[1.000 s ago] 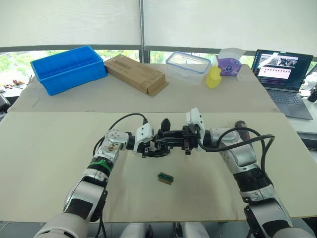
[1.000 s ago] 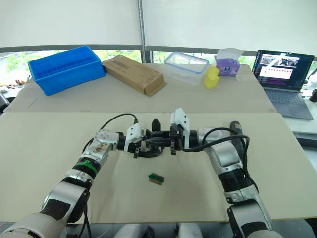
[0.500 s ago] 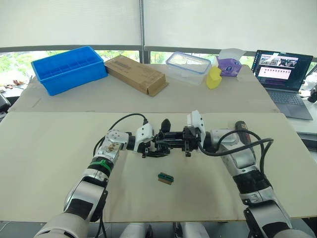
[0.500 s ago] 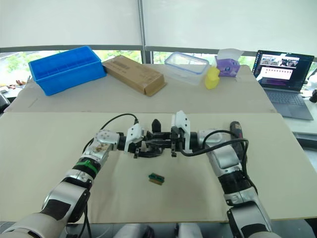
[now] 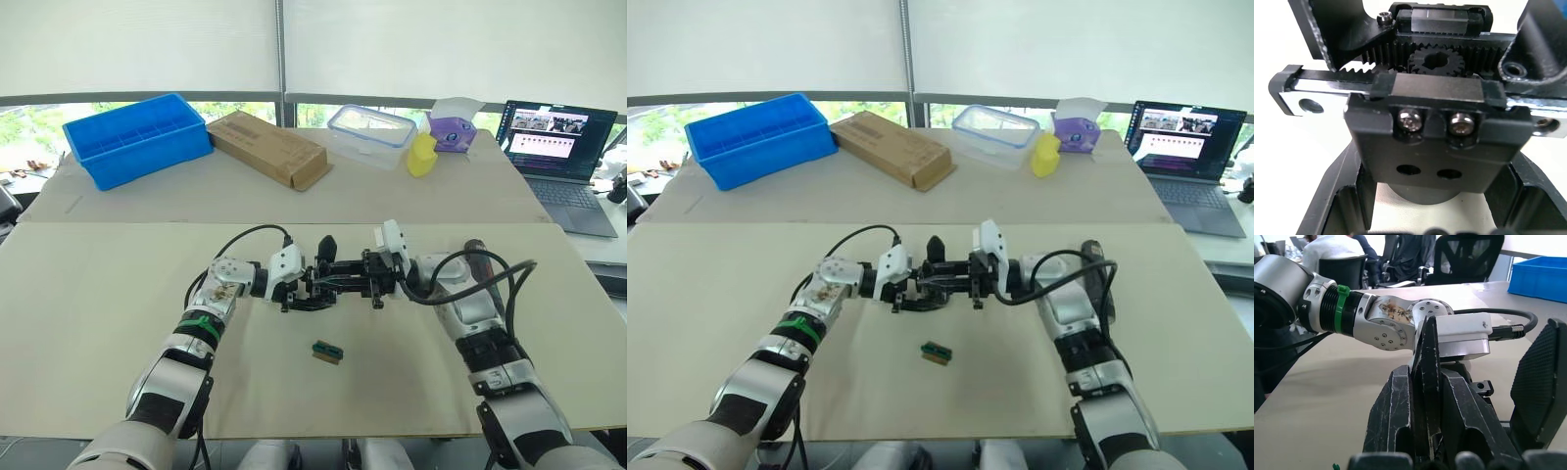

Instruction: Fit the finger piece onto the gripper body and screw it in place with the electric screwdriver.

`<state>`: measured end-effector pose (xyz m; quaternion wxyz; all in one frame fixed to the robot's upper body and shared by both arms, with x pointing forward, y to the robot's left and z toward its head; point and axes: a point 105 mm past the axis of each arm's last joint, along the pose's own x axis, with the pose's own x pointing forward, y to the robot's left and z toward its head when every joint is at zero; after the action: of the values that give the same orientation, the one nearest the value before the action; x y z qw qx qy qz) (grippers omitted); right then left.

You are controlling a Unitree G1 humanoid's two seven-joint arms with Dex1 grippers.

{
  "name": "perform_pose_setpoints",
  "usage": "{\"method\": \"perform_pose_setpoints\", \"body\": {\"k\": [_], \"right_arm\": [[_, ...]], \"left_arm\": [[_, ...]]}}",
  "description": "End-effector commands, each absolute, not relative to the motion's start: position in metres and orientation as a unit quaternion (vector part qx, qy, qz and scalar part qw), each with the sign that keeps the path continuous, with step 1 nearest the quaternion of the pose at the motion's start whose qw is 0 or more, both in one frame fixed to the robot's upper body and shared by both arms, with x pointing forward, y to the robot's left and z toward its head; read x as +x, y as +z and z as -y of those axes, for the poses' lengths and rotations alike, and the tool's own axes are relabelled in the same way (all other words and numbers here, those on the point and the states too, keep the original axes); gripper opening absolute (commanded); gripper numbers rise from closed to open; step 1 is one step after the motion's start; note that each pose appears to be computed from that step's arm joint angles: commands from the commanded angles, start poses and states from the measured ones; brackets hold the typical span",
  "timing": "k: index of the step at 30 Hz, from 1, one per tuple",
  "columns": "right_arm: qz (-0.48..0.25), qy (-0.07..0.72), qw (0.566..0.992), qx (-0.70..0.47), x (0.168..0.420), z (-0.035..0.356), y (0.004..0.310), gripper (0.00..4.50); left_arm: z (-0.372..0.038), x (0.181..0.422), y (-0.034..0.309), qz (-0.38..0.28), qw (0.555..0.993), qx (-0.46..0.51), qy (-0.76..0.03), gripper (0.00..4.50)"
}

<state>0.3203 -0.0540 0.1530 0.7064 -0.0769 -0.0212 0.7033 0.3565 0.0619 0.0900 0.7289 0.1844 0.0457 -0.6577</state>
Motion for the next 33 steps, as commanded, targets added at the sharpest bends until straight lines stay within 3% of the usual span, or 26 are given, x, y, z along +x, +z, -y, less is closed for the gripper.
{"method": "perform_pose_setpoints", "body": {"k": [1,6,12,18,23,28,33], "right_arm": [[-0.121,0.696,0.703,-0.081,0.316,0.065,0.095,0.33],[-0.088,0.641,0.760,-0.063,0.324,0.063,0.089,0.33],[-0.103,0.646,0.753,-0.069,0.313,0.066,0.084,0.33],[-0.142,0.651,0.739,-0.097,0.324,0.078,0.079,0.33],[-0.127,0.650,0.744,-0.090,0.326,0.076,0.084,0.33],[-0.132,0.660,0.735,-0.081,0.311,0.073,0.081,0.33],[-0.090,0.662,0.740,-0.081,0.310,0.068,0.097,0.33]], "left_arm": [[-0.060,0.360,0.108,-0.013,0.729,0.192,-0.657,2.34],[-0.061,0.361,0.109,-0.012,0.732,0.191,-0.654,2.34],[-0.062,0.361,0.108,-0.013,0.732,0.192,-0.653,2.34],[-0.062,0.360,0.107,-0.014,0.731,0.193,-0.654,2.34],[-0.061,0.359,0.107,-0.013,0.730,0.193,-0.655,2.34],[-0.061,0.359,0.107,-0.011,0.732,0.193,-0.654,2.34],[-0.061,0.360,0.108,-0.010,0.733,0.193,-0.652,2.34]]}}
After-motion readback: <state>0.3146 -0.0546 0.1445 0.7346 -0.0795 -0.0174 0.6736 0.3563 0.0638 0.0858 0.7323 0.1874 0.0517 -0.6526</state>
